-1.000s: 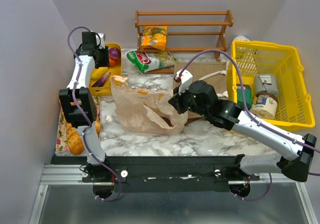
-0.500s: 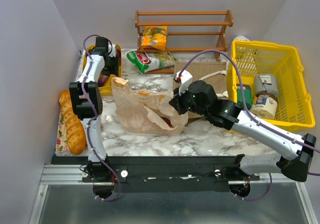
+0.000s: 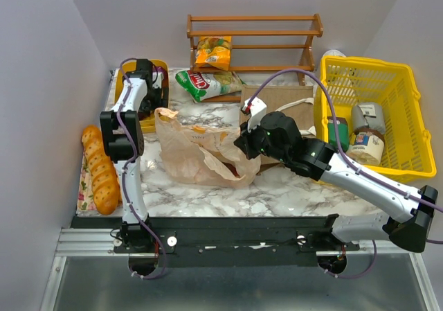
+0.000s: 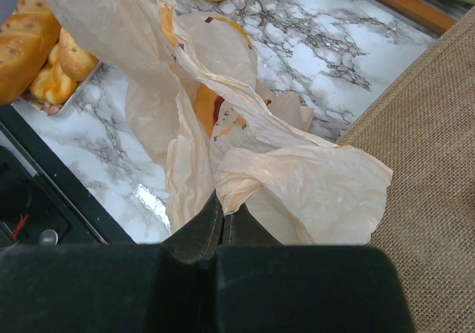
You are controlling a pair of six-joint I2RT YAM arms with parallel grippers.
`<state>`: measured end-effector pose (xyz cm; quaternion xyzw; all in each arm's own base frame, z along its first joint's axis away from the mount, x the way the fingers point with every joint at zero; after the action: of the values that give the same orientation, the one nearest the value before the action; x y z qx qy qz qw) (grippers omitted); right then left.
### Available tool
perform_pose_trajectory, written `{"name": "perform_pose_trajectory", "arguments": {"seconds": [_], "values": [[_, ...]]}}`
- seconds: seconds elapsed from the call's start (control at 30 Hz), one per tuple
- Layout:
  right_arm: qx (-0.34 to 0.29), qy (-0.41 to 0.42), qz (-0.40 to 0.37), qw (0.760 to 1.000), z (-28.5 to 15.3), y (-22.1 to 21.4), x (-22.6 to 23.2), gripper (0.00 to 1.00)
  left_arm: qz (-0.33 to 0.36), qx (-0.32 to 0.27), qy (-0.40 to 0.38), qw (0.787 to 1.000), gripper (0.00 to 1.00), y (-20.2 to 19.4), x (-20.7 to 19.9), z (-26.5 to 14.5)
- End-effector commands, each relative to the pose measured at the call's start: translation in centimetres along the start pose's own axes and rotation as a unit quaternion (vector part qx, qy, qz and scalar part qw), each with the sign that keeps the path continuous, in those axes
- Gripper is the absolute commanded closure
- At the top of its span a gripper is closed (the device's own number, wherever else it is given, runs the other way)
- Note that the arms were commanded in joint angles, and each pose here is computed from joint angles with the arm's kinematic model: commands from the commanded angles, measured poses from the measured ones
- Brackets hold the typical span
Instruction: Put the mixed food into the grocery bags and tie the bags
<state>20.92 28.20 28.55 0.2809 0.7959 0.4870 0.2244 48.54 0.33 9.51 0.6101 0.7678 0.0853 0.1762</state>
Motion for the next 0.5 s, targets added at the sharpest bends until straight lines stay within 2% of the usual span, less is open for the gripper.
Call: {"name": "perform_pose_trajectory", "arguments": {"seconds": [0.0,0.07,0.1,0.17,0.2,0.23,0.43,0.47], "values": [[-0.016,-0.001,0.005,1.000,-0.8,1.2,-0.2,0.99,-0.005,0.027,0.019,0.999,0.21,-1.0,0.6,1.0],[-0.015,-0.004,0.006,1.000,-0.7,1.1,-0.3,0.99,-0.003,0.031,0.016,0.999,0.28,-1.2,0.5,1.1],[-0.015,-0.004,0.006,1.000,-0.7,1.1,-0.3,0.99,-0.002,0.031,0.012,0.999,0.40,-1.2,0.3,0.9],[-0.014,-0.005,0.006,1.000,-0.8,1.1,-0.3,0.99,0.000,0.021,0.011,1.000,0.49,-0.8,0.1,0.1],[-0.015,-0.007,0.006,1.000,-0.8,1.1,-0.4,0.99,0.000,0.012,0.010,1.000,0.58,-0.4,-0.1,-0.5],[-0.017,-0.008,0.007,1.000,-0.9,1.2,-0.4,0.99,0.000,0.002,0.011,1.000,0.60,0.0,-0.3,-1.3],[-0.024,-0.014,0.004,1.000,-1.2,1.7,-0.7,0.99,-0.009,-0.147,-0.021,0.989,0.73,4.0,-2.2,-11.3],[-0.024,-0.013,0.005,1.000,-1.2,1.7,-0.6,0.99,-0.009,-0.202,-0.030,0.979,0.74,5.1,-2.7,-14.9]]}}
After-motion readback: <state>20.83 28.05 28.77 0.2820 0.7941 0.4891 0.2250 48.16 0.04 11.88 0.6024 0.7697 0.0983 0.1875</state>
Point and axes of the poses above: each gripper's point midway between its finger pads, its own z axis out along the fingers, its own x axis along the line the jaws close on, y = z × x, the point moved 4 cm from there along -z, back along the fingers, and after that the axes turned 13 degrees about -z, right-handed, at the moved point
